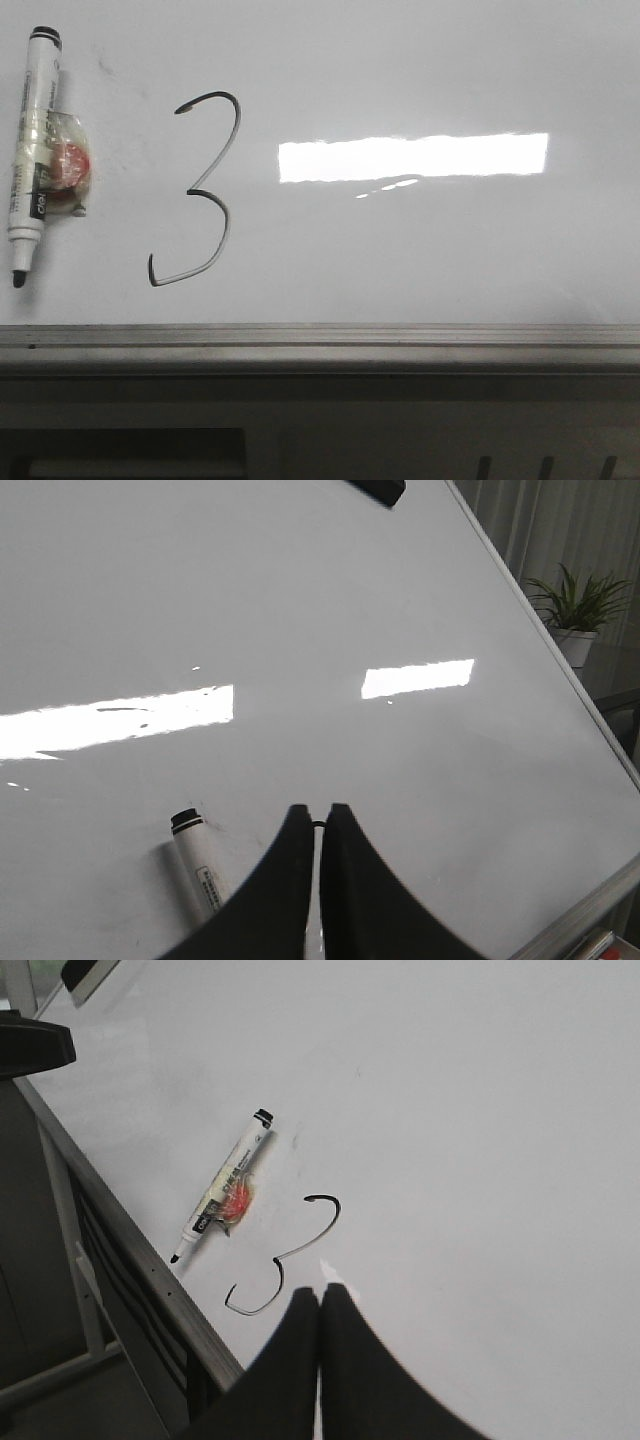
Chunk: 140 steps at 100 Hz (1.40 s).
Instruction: Write number 3 on whiteboard
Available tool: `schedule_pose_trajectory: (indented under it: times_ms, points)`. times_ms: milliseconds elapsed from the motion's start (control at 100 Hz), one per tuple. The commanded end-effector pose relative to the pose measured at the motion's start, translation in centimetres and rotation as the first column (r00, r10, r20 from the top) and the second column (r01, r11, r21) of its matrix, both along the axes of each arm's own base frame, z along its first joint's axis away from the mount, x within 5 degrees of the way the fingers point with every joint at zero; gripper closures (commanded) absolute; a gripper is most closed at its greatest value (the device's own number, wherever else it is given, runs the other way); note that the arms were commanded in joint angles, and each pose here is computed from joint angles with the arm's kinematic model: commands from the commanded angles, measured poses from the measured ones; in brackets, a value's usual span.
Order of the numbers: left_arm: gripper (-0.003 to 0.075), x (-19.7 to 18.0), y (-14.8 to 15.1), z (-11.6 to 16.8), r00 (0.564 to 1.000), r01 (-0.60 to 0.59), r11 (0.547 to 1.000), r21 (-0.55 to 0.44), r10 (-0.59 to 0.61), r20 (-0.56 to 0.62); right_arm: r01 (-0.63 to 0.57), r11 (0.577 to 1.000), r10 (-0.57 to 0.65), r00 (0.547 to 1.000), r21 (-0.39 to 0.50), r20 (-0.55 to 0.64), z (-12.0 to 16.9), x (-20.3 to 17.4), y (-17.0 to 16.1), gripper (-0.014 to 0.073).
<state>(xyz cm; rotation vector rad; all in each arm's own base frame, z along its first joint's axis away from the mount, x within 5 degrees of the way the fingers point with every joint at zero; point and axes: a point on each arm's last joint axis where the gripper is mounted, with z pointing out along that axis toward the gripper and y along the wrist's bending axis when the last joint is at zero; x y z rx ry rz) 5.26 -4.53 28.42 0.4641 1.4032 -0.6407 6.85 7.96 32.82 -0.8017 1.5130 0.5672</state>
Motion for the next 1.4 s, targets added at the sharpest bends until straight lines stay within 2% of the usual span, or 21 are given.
schedule_pose_trajectory:
  times_ms: [0,110,260,720,950,1050,1160,1220,1390]
  points:
    - [0.0741,-0.4,0.6,0.6,0.995,-0.024,0.999,-0.031,0.027,0.094,0.028,0.994,-0.039,0.995,0.109,0.097,-0.6,-0.6,-1.1,0.0648]
    - [0.0741,-0.8,0.9,0.3,0.993,-0.024,0.999,-0.044,0.029,0.115,0.028,0.994,-0.038,0.995,0.104,0.093,-2.7,-1.3,-1.8,0.0648]
    - [0.0741,-0.9,1.0,0.3,0.993,-0.024,0.999,-0.045,0.029,0.117,0.028,0.994,-0.037,0.995,0.101,0.091,-3.9,-1.6,-2.2,0.0649]
    - [0.0741,-0.9,1.0,0.3,0.993,-0.024,0.999,-0.045,0.029,0.117,0.028,0.995,-0.036,0.996,0.096,0.086,-4.0,-1.6,-2.2,0.0649]
    - [0.0741,-0.6,0.8,-1.2,0.995,-0.034,0.999,-0.031,0.036,0.098,0.028,0.995,-0.036,0.996,0.096,0.086,-4.0,-1.6,-2.2,0.0649]
    - [0.0741,-0.3,1.0,-1.9,0.987,-0.095,0.995,0.010,0.093,0.134,0.028,0.995,-0.036,0.996,0.096,0.086,-4.0,-1.6,-2.2,0.0649]
    - [0.0741,0.3,1.5,-3.0,0.965,-0.227,0.971,0.079,0.213,0.155,0.028,0.995,-0.036,0.996,0.096,0.086,-4.0,-1.6,-2.2,0.0649]
    - [0.0740,0.6,1.9,-4.1,0.943,-0.315,0.942,0.115,0.297,0.150,0.028,0.995,-0.036,0.996,0.096,0.086,-4.0,-1.6,-2.2,0.0649]
    - [0.0741,0.3,3.4,-6.1,0.853,-0.517,0.848,0.120,0.498,0.156,0.028,0.995,-0.036,0.996,0.096,0.086,-4.0,-1.6,-2.2,0.0649]
